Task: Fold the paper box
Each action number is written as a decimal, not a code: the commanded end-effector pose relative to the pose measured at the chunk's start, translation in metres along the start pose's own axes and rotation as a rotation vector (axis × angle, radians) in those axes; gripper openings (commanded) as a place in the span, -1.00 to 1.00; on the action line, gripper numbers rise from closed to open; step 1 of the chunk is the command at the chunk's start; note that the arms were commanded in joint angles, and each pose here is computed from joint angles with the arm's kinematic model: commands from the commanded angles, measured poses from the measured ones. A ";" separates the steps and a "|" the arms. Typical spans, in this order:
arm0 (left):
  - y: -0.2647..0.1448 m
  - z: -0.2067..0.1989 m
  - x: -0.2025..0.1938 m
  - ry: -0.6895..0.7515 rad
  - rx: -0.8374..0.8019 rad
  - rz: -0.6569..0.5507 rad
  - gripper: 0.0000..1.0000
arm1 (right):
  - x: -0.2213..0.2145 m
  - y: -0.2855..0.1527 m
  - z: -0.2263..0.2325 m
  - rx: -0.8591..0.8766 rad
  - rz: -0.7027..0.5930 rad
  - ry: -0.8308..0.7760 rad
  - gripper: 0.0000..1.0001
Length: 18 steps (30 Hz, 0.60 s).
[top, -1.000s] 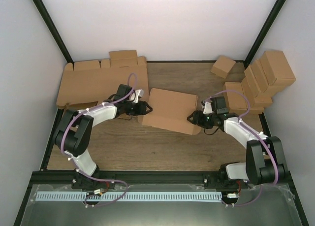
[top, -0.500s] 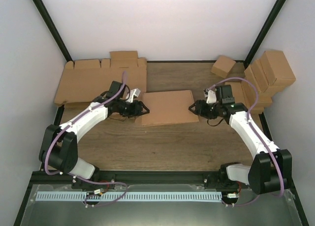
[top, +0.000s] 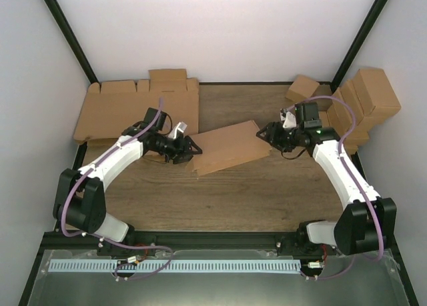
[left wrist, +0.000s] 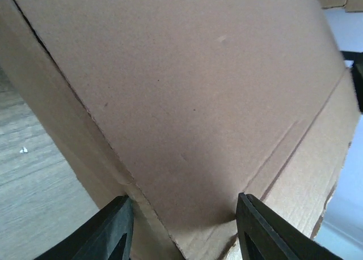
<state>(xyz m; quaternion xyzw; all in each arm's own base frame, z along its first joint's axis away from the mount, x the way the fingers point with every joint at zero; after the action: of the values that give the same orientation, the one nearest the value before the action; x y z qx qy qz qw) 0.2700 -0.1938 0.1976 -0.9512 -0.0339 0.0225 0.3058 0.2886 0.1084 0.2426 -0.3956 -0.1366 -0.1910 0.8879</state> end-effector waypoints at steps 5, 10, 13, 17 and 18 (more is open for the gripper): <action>-0.010 -0.037 0.016 -0.058 -0.272 0.096 0.05 | 0.006 0.001 0.029 0.139 0.132 0.296 0.10; -0.019 -0.029 0.034 -0.173 -0.305 0.074 -0.02 | 0.019 -0.006 0.040 0.170 0.114 0.401 0.10; -0.025 -0.032 0.040 -0.233 -0.326 0.069 -0.09 | 0.027 -0.008 0.047 0.199 0.135 0.469 0.07; -0.026 -0.025 0.036 -0.356 -0.290 0.073 -0.24 | 0.023 -0.008 0.048 0.205 0.196 0.556 0.01; -0.025 -0.021 0.033 -0.391 -0.283 0.081 -0.28 | 0.021 -0.008 0.047 0.200 0.205 0.579 -0.01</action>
<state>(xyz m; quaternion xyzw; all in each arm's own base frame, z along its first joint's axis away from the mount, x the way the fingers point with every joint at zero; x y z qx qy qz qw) 0.3082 -0.1705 0.2043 -0.9555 -0.0929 0.1934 0.2024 0.3195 0.1107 0.2771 -0.3124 0.0536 -0.2658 0.9104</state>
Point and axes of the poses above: each gripper's point midway between its finger pads, its own y axis out along the fingers, its own z axis along the line the jaws close on, x = y × z, the point moved 6 cm from there along -y, back along the fingers, and after that the axes turned 5 degrees about -y, right-handed, at the moved point
